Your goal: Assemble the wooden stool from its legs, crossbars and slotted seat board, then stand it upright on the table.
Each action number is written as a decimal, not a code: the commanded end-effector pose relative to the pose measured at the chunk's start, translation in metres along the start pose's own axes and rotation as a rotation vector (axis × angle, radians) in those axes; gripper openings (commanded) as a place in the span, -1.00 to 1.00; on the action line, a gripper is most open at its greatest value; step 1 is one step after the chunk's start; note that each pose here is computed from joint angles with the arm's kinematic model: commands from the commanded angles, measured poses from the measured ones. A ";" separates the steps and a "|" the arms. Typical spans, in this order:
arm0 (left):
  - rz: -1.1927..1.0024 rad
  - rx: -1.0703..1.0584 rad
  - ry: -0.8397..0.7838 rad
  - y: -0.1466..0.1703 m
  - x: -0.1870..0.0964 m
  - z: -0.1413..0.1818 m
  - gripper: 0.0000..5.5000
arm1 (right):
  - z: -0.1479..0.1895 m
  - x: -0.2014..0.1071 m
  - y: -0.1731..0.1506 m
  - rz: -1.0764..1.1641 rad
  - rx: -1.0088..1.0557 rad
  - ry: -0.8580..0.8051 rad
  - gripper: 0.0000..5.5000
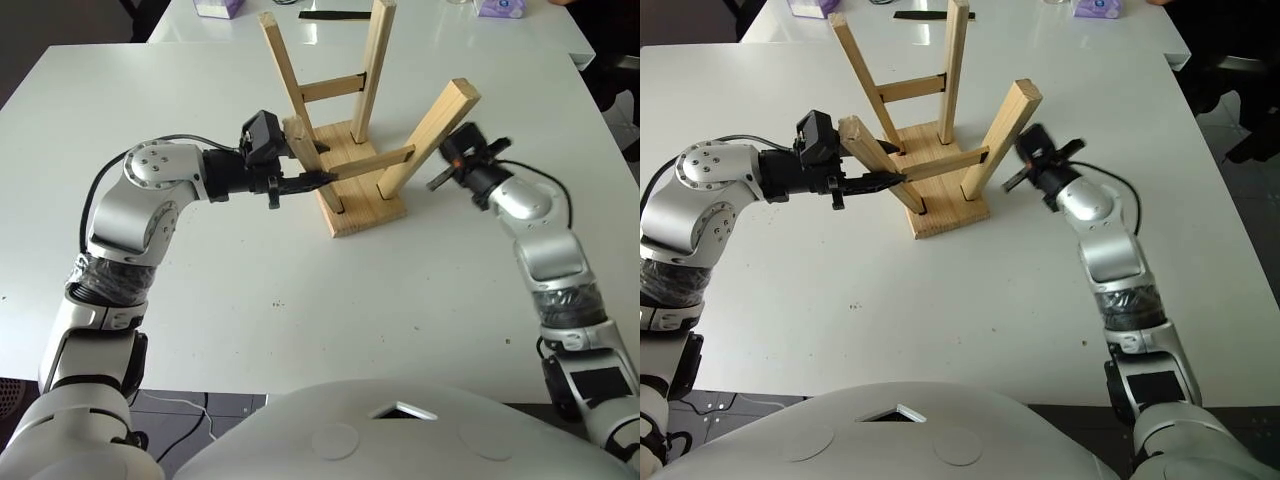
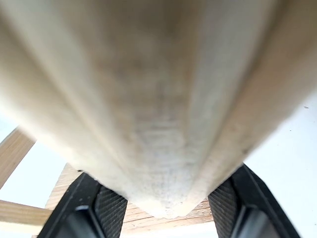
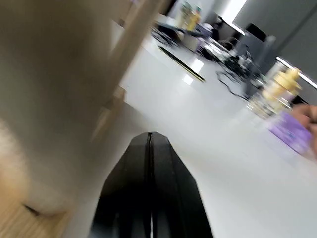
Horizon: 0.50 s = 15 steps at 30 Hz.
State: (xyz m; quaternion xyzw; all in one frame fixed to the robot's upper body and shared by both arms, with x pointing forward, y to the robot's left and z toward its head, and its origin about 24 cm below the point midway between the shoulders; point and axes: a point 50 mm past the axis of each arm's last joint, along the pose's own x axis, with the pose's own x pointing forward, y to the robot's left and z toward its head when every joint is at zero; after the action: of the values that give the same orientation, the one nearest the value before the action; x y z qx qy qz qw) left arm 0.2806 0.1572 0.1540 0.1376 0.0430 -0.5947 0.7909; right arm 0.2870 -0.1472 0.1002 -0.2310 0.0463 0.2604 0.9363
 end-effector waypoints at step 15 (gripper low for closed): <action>0.003 -0.132 0.186 -0.021 -0.019 -0.041 -0.25 | 0.081 -0.102 -0.034 0.314 0.257 -0.454 -1.00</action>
State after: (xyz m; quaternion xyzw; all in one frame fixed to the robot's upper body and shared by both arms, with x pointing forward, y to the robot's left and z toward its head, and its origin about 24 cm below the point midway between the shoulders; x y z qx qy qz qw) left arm 0.2733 0.1649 0.1503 0.1258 0.0325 -0.5889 0.7977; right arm 0.2598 -0.2326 0.2130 -0.0744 -0.1342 0.2136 0.9648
